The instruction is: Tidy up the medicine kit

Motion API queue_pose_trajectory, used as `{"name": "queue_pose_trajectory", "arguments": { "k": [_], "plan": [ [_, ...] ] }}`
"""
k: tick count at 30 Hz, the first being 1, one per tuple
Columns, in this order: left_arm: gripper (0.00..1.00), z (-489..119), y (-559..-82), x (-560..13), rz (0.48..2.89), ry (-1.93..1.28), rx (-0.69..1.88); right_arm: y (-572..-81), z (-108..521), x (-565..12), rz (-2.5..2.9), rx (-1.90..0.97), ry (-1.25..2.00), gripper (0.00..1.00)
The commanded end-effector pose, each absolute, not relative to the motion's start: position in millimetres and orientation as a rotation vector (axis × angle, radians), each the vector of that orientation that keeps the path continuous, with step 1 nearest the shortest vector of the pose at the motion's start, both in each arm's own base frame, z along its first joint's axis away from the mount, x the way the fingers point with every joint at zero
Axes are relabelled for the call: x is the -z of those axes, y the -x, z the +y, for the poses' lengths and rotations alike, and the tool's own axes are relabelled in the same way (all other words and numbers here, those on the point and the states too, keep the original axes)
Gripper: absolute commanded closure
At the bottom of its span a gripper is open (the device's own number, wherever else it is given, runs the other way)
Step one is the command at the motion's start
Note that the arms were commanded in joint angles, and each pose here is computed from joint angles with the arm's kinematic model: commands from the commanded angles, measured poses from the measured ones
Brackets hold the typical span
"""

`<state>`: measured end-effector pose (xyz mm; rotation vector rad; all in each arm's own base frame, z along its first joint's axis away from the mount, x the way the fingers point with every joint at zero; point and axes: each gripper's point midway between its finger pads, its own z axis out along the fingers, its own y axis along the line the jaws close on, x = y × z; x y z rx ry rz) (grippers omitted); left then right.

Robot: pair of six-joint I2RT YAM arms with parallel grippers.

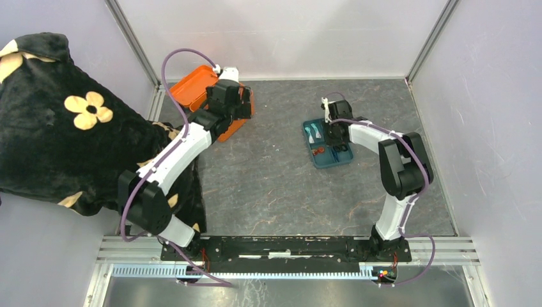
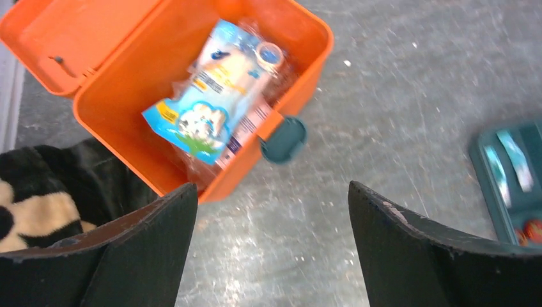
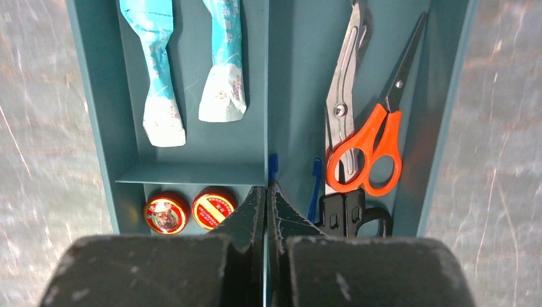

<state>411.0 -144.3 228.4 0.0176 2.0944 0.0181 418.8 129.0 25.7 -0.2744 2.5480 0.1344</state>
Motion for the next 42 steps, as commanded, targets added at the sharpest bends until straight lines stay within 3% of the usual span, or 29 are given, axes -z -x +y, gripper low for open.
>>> {"name": "queue_pose_trajectory", "arguments": {
  "k": [1,10,18,33,42],
  "plan": [
    [0.05,-122,-452,-240,2.049,-0.066,-0.105,-397,125,-50,2.491,-0.161,0.242,1.00],
    [0.00,-95,-505,-207,2.109,-0.192,-0.155,-350,134,-73,2.438,-0.331,0.254,1.00],
    [0.00,-79,-520,-175,2.190,-0.254,-0.160,-345,136,-87,2.416,-0.346,0.267,1.00],
    [0.02,-140,-468,-153,2.352,-0.236,0.322,-348,141,-87,2.418,-0.370,0.276,1.00],
    [0.01,-191,-447,-154,2.349,-0.303,0.480,-345,148,-84,2.439,-0.376,0.282,1.00]
  ]
}}
